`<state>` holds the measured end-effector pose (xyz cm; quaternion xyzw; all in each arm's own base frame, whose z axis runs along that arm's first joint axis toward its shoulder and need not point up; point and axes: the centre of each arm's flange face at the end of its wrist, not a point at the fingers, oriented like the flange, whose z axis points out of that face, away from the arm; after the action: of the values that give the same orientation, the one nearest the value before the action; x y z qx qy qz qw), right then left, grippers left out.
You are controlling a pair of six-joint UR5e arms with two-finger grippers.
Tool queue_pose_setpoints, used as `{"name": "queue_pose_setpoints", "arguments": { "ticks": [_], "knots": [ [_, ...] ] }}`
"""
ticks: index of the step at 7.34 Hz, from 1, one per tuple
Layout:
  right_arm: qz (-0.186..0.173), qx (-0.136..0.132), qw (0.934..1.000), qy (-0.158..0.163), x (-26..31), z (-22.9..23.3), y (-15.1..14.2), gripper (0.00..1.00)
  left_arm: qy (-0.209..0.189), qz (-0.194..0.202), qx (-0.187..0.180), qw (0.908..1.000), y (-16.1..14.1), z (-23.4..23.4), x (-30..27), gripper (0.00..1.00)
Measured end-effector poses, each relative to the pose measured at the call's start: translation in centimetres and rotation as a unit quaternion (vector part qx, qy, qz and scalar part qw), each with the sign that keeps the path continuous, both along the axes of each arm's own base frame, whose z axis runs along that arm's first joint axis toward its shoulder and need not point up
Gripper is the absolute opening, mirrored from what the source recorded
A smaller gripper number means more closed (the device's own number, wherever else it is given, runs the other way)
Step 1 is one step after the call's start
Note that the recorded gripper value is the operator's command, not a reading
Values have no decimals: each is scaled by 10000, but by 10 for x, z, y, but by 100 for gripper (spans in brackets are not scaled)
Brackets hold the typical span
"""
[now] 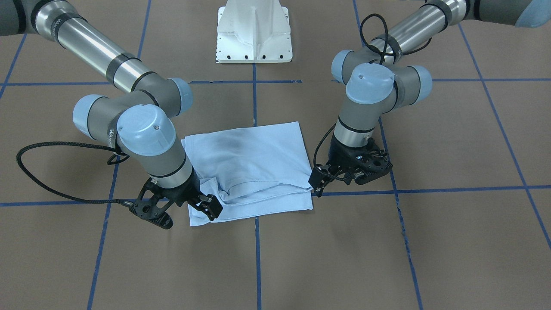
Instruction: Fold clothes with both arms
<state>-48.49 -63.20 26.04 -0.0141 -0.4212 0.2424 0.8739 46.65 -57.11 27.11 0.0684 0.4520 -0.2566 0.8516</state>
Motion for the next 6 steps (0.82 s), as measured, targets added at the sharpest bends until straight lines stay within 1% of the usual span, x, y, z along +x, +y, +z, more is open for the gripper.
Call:
{"name": "queue_pose_setpoints", "arguments": {
  "ticks": [1, 2, 4, 5, 6],
  "knots": [
    [-222, 31, 9997, 137, -7, -3, 9, 100, 56, 80, -16, 10000, 1, -4, 0, 100],
    [-498, 25, 9981, 366, -19, -8, 25, 100, 87, 126, -34, 9999, 2, -5, 0, 100],
    [-1003, 21, 9923, 724, -45, -14, 61, 100, 116, 169, -54, 9998, 3, -5, 0, 100],
    [-1195, 79, 9886, 913, -60, -13, 74, 100, 128, 168, -48, 9998, 3, -7, -2, 100],
    [-1348, 150, 9846, 1104, -70, -9, 82, 100, 147, 178, -43, 9997, 3, -8, -2, 100]
  ]
}}
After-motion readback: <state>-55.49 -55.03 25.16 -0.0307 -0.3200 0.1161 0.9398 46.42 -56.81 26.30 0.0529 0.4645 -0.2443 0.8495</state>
